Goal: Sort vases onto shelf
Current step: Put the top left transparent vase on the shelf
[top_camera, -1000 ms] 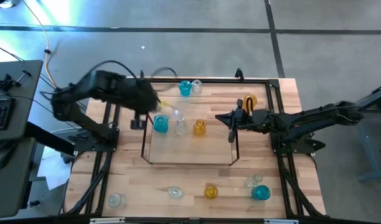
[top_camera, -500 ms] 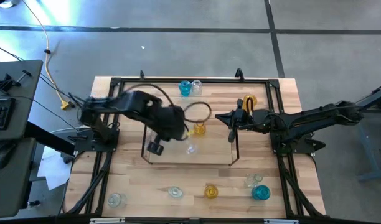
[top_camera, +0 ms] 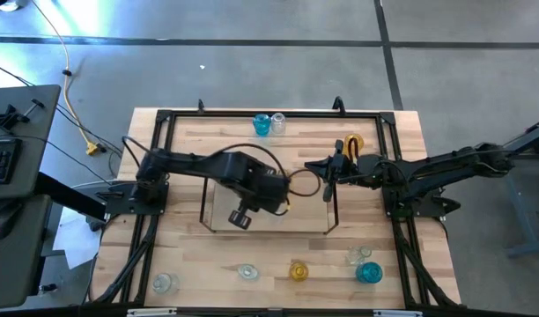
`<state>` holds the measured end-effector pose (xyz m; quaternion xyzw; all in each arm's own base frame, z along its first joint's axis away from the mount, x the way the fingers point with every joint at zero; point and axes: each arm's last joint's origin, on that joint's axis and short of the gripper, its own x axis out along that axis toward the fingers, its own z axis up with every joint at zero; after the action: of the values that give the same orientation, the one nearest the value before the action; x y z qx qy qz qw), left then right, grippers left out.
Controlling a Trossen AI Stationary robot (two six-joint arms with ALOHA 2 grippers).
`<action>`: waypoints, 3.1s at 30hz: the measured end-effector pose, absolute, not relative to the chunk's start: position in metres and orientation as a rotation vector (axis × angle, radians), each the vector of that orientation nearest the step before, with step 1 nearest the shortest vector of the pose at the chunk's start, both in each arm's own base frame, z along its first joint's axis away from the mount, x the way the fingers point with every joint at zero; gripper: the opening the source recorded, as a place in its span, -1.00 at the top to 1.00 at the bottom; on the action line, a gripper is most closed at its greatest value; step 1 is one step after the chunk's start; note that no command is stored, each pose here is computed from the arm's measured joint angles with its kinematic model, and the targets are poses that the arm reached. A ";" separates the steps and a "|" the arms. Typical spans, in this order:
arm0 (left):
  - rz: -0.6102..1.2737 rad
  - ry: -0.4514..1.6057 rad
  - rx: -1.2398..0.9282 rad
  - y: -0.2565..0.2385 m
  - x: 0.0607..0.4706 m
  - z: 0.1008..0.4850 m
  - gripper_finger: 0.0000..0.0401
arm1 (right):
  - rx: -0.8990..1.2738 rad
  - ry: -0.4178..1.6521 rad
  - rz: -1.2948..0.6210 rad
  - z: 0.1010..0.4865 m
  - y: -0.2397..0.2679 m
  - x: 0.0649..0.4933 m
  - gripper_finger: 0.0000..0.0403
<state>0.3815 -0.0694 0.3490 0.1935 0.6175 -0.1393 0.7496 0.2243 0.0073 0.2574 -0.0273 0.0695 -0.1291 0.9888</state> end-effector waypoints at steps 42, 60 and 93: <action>-0.211 1.464 0.562 -0.068 0.400 0.312 0.43 | -0.064 0.148 -0.255 0.257 0.007 0.224 1.00; -0.166 1.144 0.446 -0.073 0.365 0.385 0.59 | -0.056 0.154 -0.259 0.256 0.007 0.224 0.56; -0.024 0.033 0.180 -0.036 0.157 0.308 1.00 | 0.063 0.290 -0.148 0.248 0.060 0.313 -0.38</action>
<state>0.1571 -0.0358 0.3078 0.0899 0.0163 -0.0121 0.9957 0.3131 0.0604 0.2483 0.0314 0.1445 -0.0739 0.9863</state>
